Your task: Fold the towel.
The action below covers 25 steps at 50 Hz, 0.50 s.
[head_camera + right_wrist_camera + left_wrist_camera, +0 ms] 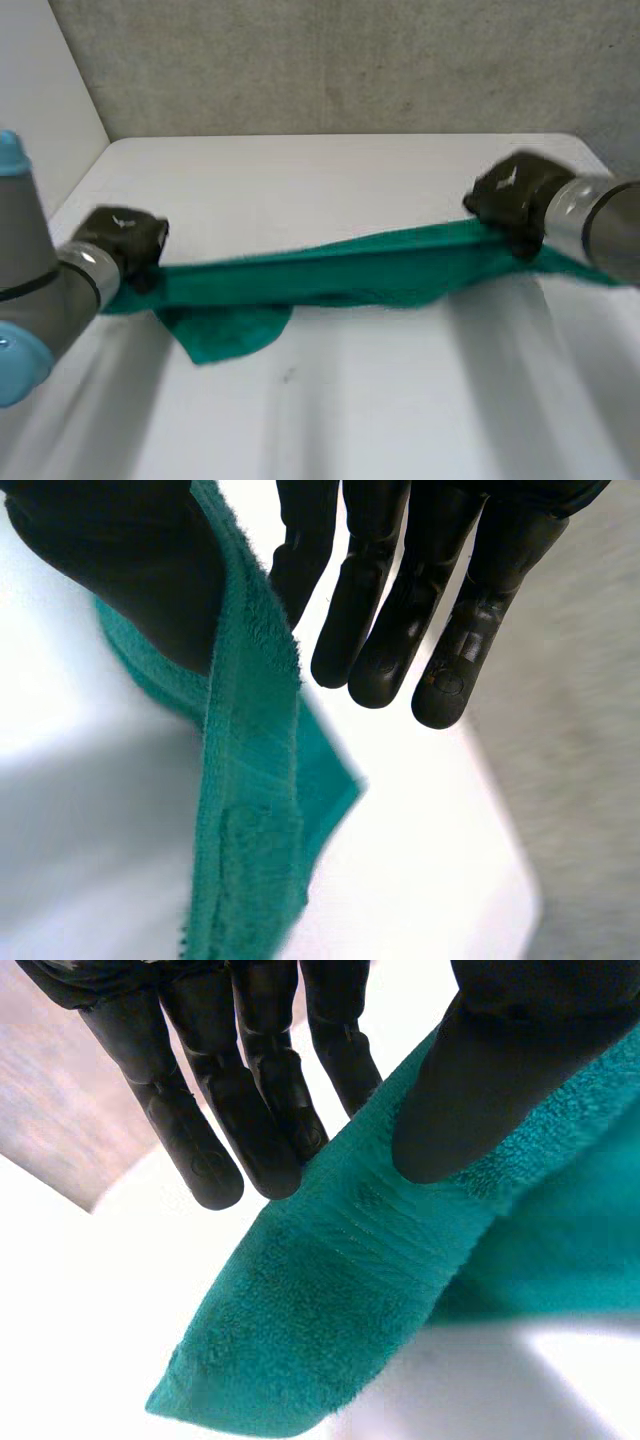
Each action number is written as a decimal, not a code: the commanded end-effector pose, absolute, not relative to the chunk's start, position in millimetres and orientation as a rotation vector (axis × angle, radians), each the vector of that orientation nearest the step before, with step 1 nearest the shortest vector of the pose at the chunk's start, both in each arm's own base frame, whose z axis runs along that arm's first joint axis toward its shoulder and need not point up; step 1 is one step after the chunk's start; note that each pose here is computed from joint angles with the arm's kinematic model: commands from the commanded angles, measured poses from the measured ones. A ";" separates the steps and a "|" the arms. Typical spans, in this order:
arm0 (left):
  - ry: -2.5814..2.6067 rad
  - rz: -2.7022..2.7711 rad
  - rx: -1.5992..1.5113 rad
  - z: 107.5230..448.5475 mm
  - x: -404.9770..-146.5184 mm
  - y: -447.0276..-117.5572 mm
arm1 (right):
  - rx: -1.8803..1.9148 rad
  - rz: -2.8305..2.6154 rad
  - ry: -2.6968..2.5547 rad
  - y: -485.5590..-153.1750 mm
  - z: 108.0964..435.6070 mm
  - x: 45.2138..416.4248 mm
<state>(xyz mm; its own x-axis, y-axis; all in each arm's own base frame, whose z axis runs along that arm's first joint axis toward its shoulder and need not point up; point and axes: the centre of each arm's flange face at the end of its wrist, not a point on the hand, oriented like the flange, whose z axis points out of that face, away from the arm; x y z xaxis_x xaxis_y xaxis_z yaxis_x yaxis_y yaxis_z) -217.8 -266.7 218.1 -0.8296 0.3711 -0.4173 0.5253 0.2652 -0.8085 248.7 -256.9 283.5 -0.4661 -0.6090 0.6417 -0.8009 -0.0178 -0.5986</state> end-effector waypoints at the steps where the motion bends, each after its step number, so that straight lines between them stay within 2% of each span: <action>1: 2.396 -1.563 0.896 190.3 -232.2 -296.1 | 1.538 1.370 -2.092 -290.9 233.3 261.4; 5: 2.276 -1.753 0.849 210.5 -245.4 -328.4 | 1.411 1.510 -2.023 -324.2 241.4 271.2; 9: 1.995 -2.070 0.753 261.8 -258.5 -363.5 | 1.156 1.836 -1.837 -359.0 294.1 280.6; 10: 1.834 -2.210 0.696 289.3 -262.5 -374.7 | 1.033 1.987 -1.727 -369.8 322.7 282.8; 11: 1.749 -2.275 0.664 303.2 -263.4 -379.3 | 0.971 2.059 -1.666 -374.5 337.1 282.7; 13: 1.576 -2.399 0.592 330.8 -265.4 -384.9 | 0.815 2.251 -1.466 -382.9 374.9 284.8; 14: 1.402 -2.515 0.508 359.4 -265.2 -384.8 | 0.772 2.302 -1.407 -384.4 384.0 285.4; 17: 1.143 -2.659 0.366 402.7 -259.9 -376.1 | 0.654 2.436 -1.203 -382.7 411.6 286.7; 18: 1.019 -2.719 0.300 421.6 -256.5 -368.6 | 0.653 2.436 -1.202 -382.7 411.8 286.7; 21: 1.013 -2.724 0.301 419.1 -253.7 -359.8 | 0.631 2.480 -1.118 -361.1 431.4 279.9; 25: 1.149 -2.665 0.364 390.6 -252.4 -356.1 | 0.722 2.474 -1.157 -347.8 421.7 278.8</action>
<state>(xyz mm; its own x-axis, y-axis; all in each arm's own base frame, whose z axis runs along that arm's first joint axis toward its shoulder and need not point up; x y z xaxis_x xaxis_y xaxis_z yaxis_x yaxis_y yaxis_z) -257.0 -367.8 412.6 -0.9501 -0.1229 -0.2866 0.2856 -0.7119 -0.6416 282.8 -370.7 424.2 -0.8390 0.1116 0.5326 -0.4823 -0.6055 -0.6330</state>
